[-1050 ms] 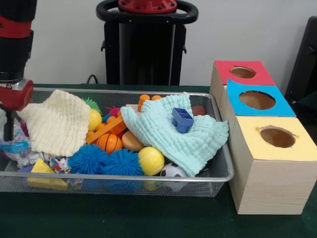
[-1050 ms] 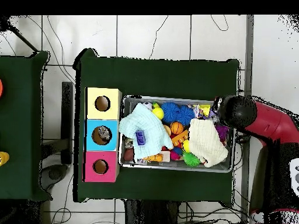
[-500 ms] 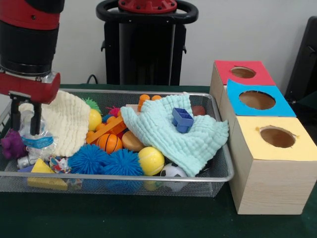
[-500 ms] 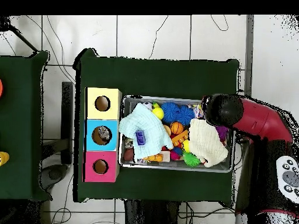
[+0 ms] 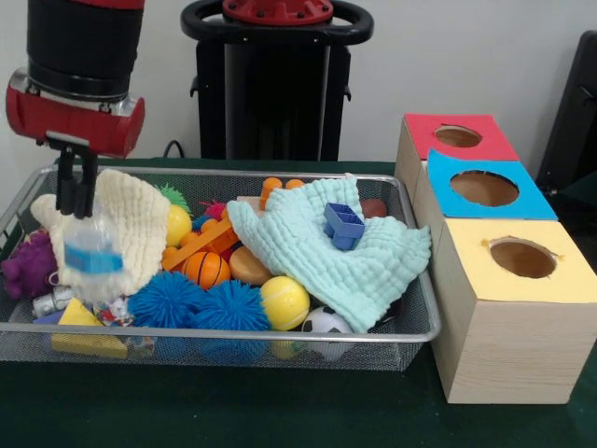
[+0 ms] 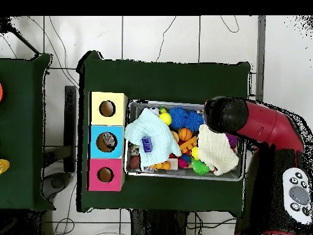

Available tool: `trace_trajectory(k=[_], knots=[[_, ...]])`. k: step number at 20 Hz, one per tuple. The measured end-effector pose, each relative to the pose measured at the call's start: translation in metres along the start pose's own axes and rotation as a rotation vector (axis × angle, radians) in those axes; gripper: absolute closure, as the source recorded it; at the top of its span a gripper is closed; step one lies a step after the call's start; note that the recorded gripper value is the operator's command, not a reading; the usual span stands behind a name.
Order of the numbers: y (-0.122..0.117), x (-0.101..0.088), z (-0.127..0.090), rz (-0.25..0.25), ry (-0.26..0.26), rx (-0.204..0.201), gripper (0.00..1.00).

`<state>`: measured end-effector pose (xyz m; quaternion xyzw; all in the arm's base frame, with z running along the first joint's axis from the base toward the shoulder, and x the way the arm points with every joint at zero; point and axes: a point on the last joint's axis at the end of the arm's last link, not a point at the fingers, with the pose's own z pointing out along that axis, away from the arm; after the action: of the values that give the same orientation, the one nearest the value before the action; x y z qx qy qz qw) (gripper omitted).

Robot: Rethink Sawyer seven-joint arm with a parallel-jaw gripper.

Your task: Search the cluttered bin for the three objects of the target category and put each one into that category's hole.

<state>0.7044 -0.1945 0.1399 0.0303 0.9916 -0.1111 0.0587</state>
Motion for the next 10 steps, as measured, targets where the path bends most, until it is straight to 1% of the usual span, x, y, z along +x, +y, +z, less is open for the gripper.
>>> trace_trajectory(k=[7,10], knots=[[0.011,-0.004,-0.032,0.006,0.000,0.007,1.00],[0.016,-0.005,-0.043,0.011,0.000,0.009,1.00]])
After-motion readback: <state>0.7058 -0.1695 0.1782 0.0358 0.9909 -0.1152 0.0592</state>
